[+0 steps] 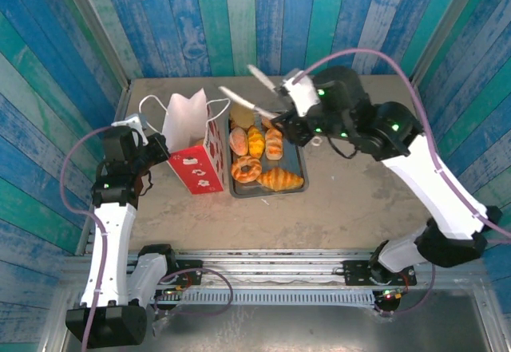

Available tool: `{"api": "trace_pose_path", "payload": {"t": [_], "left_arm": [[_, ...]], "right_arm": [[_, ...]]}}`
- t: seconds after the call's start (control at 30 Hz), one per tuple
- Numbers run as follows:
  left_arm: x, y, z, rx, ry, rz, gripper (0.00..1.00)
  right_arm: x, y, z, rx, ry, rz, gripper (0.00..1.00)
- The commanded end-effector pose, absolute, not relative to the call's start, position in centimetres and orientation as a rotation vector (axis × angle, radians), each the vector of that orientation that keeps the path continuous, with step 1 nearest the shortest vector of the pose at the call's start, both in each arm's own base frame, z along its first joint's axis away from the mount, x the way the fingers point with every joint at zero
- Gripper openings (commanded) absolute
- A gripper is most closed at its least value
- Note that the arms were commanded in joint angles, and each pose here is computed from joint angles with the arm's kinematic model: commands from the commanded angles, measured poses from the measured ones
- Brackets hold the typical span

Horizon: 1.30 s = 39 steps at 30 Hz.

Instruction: Place the fake bread into the paper bag

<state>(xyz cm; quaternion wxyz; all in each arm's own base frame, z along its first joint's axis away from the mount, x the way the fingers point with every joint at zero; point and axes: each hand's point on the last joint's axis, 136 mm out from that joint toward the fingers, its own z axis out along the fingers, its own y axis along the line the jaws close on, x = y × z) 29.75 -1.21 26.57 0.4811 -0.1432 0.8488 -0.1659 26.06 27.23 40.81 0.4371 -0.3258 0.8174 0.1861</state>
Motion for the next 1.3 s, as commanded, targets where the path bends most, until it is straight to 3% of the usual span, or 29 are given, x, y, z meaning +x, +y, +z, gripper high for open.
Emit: {"api": "trace_pose_path", "payload": {"t": [0.0,0.27,0.67,1.27], "left_arm": [[29.7,-0.9,27.7,-0.339,2.047,-0.381,0.00],[29.8,-1.2,28.3,-0.325,2.032,-0.400,0.00],[29.8,-1.3,28.7,-0.311,2.023,-0.406,0.00],[29.2,-1.4,29.0,-0.300,2.022,-0.399,0.00]], "right_arm": [[26.5,24.1,41.2,-0.676,2.051,0.515,0.59],[28.3,18.9,32.5,-0.500,2.301,0.551,0.59],[29.4,20.3,19.7,-0.486,2.623,0.608,0.57],[31.6,21.1,12.6,-0.449,2.781,0.575,0.57]]}}
